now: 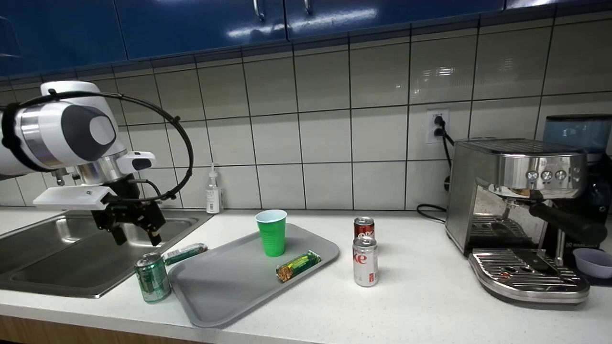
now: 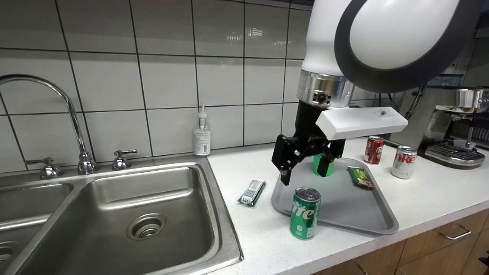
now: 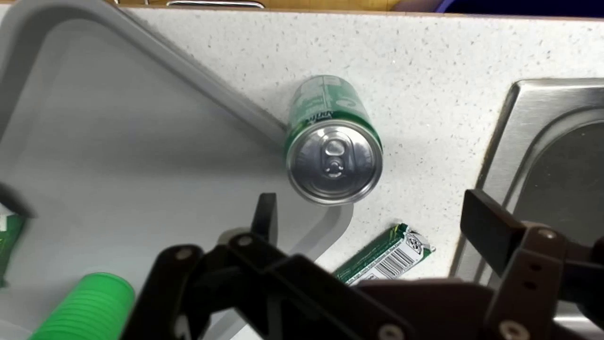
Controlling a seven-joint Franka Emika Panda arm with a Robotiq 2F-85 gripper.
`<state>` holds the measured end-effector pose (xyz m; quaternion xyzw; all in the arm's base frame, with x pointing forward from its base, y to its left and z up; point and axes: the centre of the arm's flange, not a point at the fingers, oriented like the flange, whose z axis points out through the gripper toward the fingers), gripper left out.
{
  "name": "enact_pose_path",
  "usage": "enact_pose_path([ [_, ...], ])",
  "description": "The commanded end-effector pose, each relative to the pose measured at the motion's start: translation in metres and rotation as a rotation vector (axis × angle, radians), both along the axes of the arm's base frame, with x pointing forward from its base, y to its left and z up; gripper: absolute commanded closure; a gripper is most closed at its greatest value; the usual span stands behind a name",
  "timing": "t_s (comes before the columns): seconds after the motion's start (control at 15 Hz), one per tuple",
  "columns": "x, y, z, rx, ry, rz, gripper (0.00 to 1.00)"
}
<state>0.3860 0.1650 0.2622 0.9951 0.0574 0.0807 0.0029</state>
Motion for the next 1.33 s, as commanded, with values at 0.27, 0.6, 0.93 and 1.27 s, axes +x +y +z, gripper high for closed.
enact_pose_path([
  [0.27,-0.021,-0.001,-0.017,-0.022,0.034,-0.065,0.0],
  [0.6,-0.019,-0.003,-0.031,-0.028,0.052,-0.095,0.0],
  [0.93,-0.017,-0.002,-0.044,-0.039,0.068,-0.109,0.0],
  [1.27,-0.01,-0.001,-0.051,-0.043,0.072,-0.114,0.0],
])
